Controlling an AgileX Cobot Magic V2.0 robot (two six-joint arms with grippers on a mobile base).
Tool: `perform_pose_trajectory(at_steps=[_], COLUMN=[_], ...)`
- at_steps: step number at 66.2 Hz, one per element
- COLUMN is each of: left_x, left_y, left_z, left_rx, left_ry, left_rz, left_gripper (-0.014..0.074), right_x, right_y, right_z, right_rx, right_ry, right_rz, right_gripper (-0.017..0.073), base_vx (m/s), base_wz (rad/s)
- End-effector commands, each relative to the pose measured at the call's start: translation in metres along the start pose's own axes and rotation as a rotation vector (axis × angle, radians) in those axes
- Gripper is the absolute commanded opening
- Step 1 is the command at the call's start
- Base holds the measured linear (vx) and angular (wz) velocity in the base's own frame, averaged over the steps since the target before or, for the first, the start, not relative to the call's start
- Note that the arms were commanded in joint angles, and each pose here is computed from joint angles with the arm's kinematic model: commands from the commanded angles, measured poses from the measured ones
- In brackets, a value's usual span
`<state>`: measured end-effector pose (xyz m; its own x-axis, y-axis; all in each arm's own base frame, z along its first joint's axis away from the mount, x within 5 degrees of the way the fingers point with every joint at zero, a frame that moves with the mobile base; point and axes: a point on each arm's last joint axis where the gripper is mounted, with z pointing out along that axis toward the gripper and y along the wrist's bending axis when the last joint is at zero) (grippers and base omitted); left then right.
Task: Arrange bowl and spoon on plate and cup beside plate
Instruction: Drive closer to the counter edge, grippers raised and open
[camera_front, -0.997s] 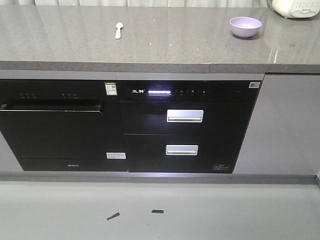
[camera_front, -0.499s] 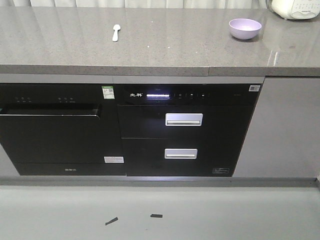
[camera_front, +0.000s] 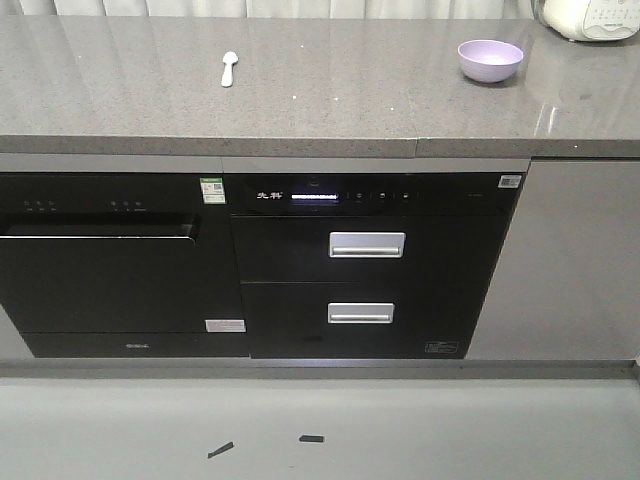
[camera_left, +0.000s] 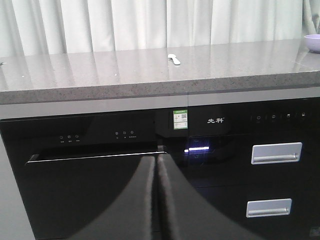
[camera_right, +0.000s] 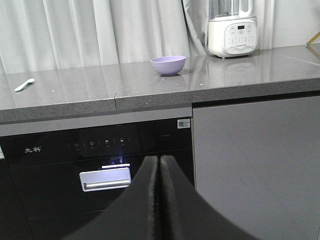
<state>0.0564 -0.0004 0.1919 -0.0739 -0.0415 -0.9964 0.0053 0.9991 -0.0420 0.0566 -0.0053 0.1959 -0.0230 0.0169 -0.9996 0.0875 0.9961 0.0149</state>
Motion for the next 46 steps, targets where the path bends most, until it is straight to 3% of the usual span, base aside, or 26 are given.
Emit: perform_pose_trajectory(at_steps=[1,46], left_x=[0.0021,0.0021], left_y=[0.0000,0.0000], left_z=[0.0003,0.0003], left_rx=[0.004,0.004], left_ry=[-0.065,-0.065], left_rz=[-0.011,-0.011], left_gripper=[-0.0006,-0.0006], right_x=[-0.0021,-0.0021], right_y=[0.0004,0.0004], right_z=[-0.0003,-0.0003], right_rx=[-0.003,-0.003], right_ry=[-0.073,-0.073], right_rz=[-0.010,-0.010], right_gripper=[-0.0005,-0.0005], base_vx=[0.04,0.05], base_wz=[-0.01,0.00])
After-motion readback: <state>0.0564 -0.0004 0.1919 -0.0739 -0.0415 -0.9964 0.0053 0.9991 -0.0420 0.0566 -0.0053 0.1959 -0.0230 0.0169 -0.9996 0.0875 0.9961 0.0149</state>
